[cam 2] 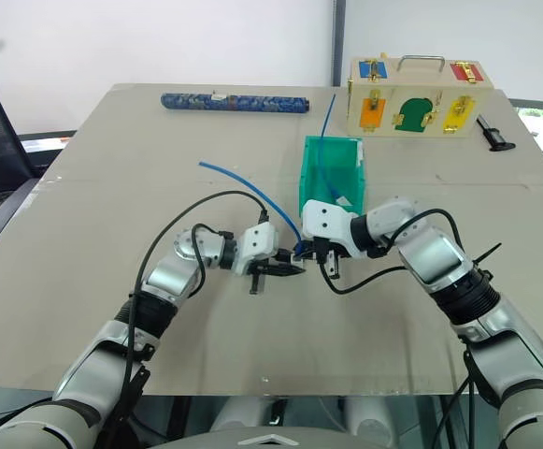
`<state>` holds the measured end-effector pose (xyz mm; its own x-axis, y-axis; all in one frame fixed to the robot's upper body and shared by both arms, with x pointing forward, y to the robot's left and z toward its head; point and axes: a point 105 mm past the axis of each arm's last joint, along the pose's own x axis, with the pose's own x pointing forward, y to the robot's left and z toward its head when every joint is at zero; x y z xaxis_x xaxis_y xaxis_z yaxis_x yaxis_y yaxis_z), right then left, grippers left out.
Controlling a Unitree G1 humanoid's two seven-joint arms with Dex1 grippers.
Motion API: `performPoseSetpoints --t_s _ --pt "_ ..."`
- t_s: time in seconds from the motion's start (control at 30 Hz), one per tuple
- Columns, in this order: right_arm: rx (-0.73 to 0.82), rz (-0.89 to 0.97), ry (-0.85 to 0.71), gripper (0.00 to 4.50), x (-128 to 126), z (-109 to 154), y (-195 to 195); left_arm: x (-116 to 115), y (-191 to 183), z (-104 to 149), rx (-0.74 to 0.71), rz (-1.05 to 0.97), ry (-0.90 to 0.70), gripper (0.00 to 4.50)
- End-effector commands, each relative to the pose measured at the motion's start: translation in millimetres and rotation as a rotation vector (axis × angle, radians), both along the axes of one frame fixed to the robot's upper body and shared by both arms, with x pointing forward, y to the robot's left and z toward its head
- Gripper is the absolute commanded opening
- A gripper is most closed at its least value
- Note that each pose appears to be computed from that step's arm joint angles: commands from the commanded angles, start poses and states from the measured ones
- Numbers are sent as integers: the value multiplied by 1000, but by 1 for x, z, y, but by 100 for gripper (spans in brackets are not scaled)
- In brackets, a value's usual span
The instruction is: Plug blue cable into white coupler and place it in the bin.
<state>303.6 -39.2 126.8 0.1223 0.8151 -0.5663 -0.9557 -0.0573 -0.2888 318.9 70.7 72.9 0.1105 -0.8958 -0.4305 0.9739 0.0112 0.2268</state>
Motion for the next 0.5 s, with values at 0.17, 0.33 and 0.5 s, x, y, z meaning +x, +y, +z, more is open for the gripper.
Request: performPoseSetpoints --t_s 0.17,0.33,0.5 --pt "-208 -28 136 0 -15 -66 -12 -11 -7 -6 3 -45 34 35" --pt "-211 -39 142 0 -15 -68 -13 -11 -7 -6 1 -41 31 35" --pt "-203 -25 195 0 -23 -75 -6 -11 -8 -6 0 -40 27 35"
